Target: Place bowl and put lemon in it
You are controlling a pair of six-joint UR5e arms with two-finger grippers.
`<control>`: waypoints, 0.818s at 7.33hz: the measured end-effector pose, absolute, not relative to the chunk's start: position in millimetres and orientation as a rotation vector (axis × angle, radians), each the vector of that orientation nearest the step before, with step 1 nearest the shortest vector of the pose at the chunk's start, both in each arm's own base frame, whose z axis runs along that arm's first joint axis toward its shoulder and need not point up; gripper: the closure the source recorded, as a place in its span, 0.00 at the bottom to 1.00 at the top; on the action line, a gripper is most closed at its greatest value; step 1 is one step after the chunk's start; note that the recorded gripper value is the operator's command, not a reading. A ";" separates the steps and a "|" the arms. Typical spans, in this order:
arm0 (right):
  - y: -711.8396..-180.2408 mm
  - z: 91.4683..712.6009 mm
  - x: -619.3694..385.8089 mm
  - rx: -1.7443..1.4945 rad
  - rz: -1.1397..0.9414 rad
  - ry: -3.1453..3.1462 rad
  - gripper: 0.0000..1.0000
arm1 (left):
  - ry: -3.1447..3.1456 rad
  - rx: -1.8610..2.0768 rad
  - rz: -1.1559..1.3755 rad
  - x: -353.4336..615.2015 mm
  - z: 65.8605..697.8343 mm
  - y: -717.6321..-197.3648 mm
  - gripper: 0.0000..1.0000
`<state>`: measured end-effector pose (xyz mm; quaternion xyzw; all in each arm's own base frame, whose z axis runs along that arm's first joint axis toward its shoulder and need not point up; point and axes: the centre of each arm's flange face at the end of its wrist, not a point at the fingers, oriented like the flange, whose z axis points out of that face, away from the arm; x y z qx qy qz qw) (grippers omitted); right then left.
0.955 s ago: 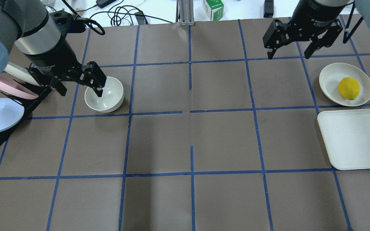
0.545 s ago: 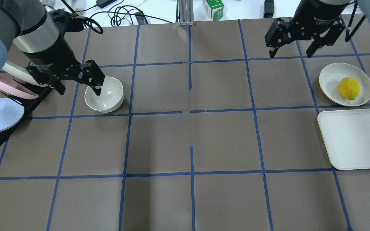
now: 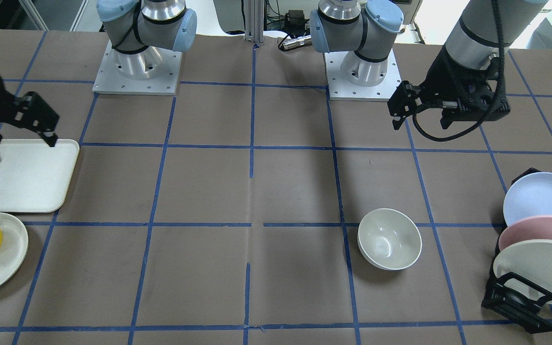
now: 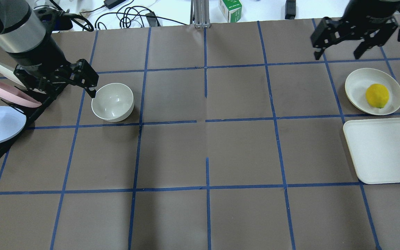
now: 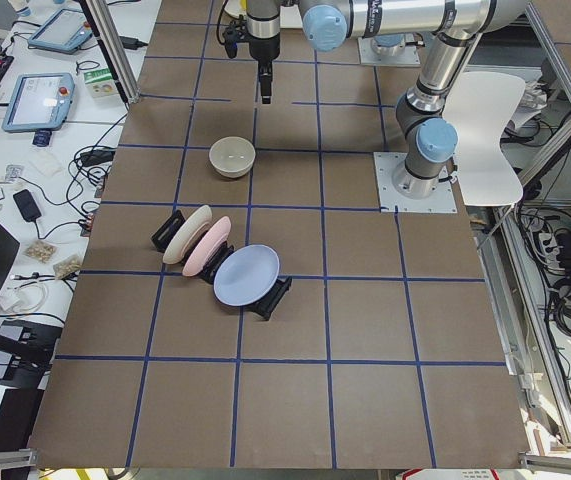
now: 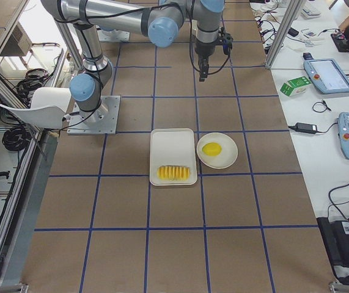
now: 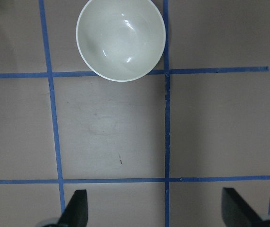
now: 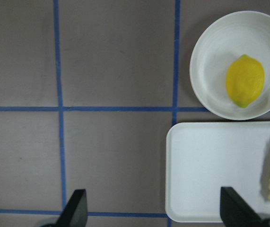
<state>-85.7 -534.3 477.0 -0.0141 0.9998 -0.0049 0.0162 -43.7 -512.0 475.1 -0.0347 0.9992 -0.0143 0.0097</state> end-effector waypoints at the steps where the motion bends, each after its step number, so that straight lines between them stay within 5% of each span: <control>1: -530.1 452.1 -131.3 -0.091 -0.037 3.117 0.00 | 3.116 -0.115 -0.079 -37.2 460.0 -530.0 0.00; 6: -563.9 248.2 -233.4 -0.266 -0.106 3.139 0.00 | 3.119 -0.103 -0.090 1.5 345.0 -614.1 0.00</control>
